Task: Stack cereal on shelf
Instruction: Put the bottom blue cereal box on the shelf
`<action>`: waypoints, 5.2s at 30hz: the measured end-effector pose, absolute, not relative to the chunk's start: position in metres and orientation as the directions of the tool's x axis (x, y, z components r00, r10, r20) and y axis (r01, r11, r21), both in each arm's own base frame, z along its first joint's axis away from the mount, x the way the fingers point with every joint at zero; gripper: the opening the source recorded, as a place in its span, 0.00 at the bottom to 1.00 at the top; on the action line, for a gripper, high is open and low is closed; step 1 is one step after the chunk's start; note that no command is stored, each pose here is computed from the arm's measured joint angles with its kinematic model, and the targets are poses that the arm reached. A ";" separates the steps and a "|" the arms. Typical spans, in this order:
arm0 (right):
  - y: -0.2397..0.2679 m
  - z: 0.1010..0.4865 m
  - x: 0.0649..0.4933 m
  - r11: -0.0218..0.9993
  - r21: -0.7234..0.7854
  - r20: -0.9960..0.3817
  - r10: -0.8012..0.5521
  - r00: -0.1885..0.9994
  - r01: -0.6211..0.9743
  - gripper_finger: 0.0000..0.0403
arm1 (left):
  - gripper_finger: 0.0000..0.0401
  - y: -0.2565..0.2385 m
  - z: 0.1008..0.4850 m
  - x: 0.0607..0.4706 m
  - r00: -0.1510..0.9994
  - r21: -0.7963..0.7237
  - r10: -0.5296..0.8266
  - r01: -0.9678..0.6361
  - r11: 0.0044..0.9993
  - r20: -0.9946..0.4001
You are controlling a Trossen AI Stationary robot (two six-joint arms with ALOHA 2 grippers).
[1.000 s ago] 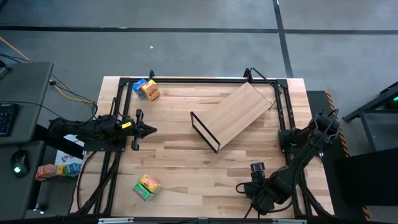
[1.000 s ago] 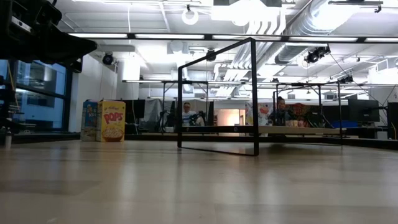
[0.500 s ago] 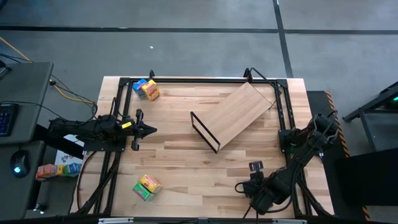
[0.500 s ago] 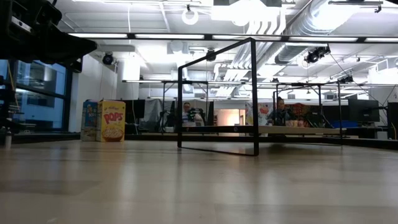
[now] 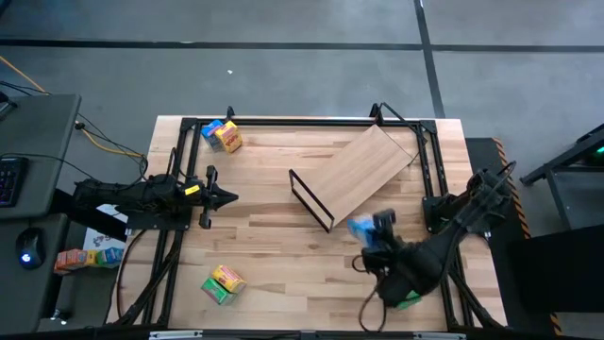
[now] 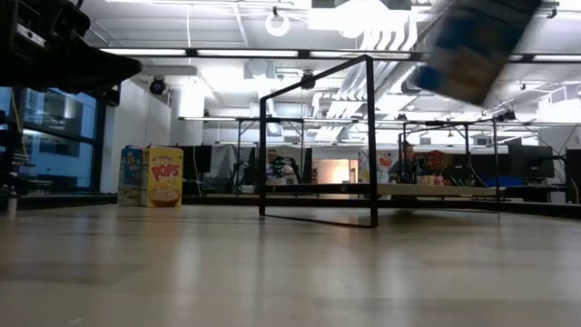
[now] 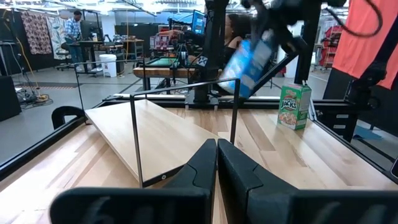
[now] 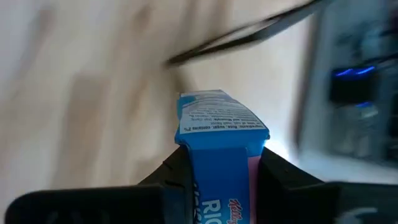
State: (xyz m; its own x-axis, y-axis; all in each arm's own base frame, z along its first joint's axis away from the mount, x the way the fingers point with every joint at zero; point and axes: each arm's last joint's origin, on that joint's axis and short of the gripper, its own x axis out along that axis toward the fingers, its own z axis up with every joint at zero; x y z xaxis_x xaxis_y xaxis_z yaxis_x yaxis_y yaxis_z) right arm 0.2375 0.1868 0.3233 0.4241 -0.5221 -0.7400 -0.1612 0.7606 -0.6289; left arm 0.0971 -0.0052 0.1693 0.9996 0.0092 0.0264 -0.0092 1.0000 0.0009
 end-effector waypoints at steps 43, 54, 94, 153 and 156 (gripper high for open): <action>-0.113 0.312 0.221 0.523 -0.167 -0.811 -0.555 0.185 0.836 0.21 | 0.02 -0.005 0.169 0.097 1.000 0.001 0.009 -0.009 1.000 0.027; -0.151 0.278 0.231 0.503 -0.260 -0.882 -0.471 0.009 0.824 0.21 | 0.02 -0.005 0.169 0.097 1.000 0.001 0.009 -0.009 1.000 0.026; -0.181 0.281 0.222 0.474 -0.132 -0.883 -0.455 0.114 0.871 0.46 | 0.02 -0.005 0.169 0.097 1.000 0.001 0.009 -0.009 1.000 0.026; -0.109 0.246 0.177 0.263 -0.265 -0.604 -0.796 0.052 0.928 0.00 | 0.02 -0.005 0.169 0.097 1.000 0.001 0.009 -0.009 1.000 0.026; -0.112 0.248 0.177 0.253 -0.252 -0.592 -0.804 0.058 0.934 0.00 | 0.02 -0.005 0.169 0.097 1.000 0.001 0.009 -0.009 1.000 0.026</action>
State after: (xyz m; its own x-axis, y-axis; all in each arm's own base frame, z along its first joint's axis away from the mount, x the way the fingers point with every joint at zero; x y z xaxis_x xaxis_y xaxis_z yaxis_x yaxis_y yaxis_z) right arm 0.1771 -0.1120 0.2475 0.0579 -0.8036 -0.5923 0.9339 0.2532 -0.2523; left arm 0.0970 -0.0052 0.1694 0.9996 0.0088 0.0264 -0.0088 1.0000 0.0011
